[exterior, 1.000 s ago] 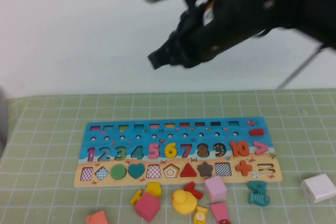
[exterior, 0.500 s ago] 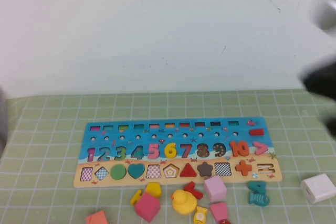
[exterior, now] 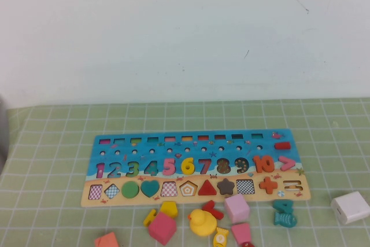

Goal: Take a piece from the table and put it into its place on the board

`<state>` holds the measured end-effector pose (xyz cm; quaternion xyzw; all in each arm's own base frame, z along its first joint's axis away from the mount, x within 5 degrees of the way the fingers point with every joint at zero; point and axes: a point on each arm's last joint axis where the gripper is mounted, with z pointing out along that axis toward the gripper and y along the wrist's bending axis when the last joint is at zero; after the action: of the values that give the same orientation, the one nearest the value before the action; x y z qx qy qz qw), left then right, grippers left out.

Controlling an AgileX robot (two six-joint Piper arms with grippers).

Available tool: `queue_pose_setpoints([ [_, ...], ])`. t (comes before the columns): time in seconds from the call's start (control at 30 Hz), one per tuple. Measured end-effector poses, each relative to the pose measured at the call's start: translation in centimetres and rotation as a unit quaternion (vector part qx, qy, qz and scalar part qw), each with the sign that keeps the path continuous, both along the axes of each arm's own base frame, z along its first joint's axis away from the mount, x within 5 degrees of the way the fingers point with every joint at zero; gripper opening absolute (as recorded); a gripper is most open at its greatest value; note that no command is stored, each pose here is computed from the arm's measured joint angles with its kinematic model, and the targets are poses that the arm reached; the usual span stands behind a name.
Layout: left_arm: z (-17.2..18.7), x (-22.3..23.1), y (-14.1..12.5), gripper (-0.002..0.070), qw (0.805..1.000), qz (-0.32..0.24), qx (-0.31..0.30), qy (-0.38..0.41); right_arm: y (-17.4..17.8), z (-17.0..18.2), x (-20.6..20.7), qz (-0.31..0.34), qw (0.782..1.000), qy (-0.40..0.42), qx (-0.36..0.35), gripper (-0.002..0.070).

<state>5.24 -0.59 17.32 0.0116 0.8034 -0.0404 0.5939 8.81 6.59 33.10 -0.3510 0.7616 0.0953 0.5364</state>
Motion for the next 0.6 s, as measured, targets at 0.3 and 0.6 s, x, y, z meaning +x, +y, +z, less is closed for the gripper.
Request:
queue_pose_setpoints([
  [0.3,0.0,0.0,0.0,-0.0003,1.000,0.000,-0.001,0.000,-2.1,-5.2,-1.5,-0.044,0.997,-0.017,0.054,-0.0001],
  [0.6,0.0,0.0,0.0,-0.0002,1.000,0.000,-0.001,0.000,-5.2,-9.5,-1.4,-0.213,0.967,-0.106,0.090,-0.0001],
])
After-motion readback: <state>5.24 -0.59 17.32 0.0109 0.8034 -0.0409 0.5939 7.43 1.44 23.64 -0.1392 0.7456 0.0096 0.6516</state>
